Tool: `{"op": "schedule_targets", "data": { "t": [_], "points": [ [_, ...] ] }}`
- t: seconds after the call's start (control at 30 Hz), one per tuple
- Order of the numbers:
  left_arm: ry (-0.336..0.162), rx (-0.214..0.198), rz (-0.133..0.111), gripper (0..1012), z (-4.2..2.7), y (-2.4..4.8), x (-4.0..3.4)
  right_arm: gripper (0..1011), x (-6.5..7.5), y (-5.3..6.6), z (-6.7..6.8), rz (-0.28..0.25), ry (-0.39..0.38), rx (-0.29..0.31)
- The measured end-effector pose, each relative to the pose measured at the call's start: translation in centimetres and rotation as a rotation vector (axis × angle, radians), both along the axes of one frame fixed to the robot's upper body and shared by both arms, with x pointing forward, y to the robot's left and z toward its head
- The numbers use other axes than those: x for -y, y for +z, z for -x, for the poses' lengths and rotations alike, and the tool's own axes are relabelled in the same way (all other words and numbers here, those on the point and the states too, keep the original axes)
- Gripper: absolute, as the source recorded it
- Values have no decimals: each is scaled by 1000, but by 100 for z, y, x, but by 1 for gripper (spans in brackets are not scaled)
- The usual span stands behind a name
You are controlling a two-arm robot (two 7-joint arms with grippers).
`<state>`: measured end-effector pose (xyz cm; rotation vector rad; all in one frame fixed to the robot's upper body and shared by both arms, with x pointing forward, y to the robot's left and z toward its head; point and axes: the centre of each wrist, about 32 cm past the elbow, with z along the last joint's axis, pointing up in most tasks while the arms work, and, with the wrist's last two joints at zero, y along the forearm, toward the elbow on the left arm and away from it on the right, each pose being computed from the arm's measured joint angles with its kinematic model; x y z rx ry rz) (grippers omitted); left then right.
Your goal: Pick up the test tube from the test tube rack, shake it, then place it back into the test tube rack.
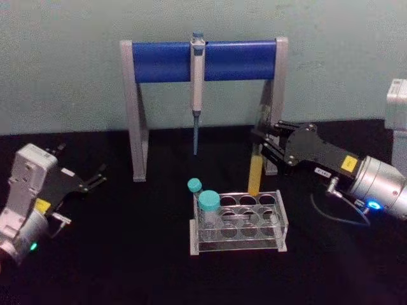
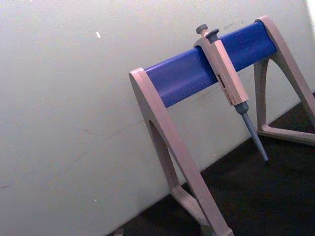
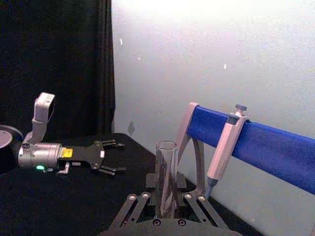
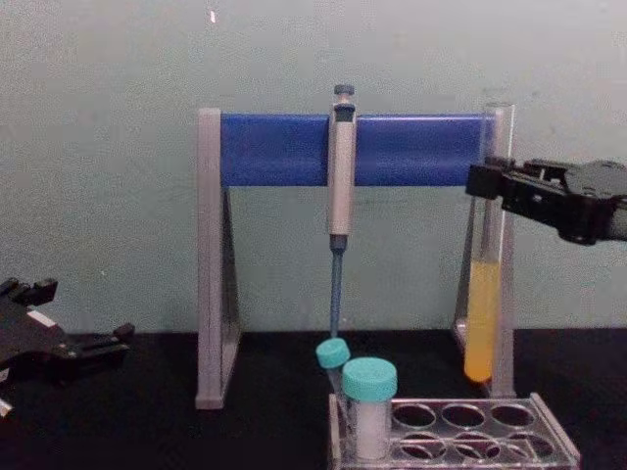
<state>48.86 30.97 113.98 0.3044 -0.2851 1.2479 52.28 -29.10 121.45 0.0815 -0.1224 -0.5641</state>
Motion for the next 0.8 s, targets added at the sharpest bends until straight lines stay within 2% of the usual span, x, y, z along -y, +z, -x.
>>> {"op": "schedule_targets", "data": {
  "t": [0.8],
  "points": [
    [0, 0, 0, 1001, 0, 0, 0, 229, -39, -171, -77, -2, -8, -30]
  ]
}}
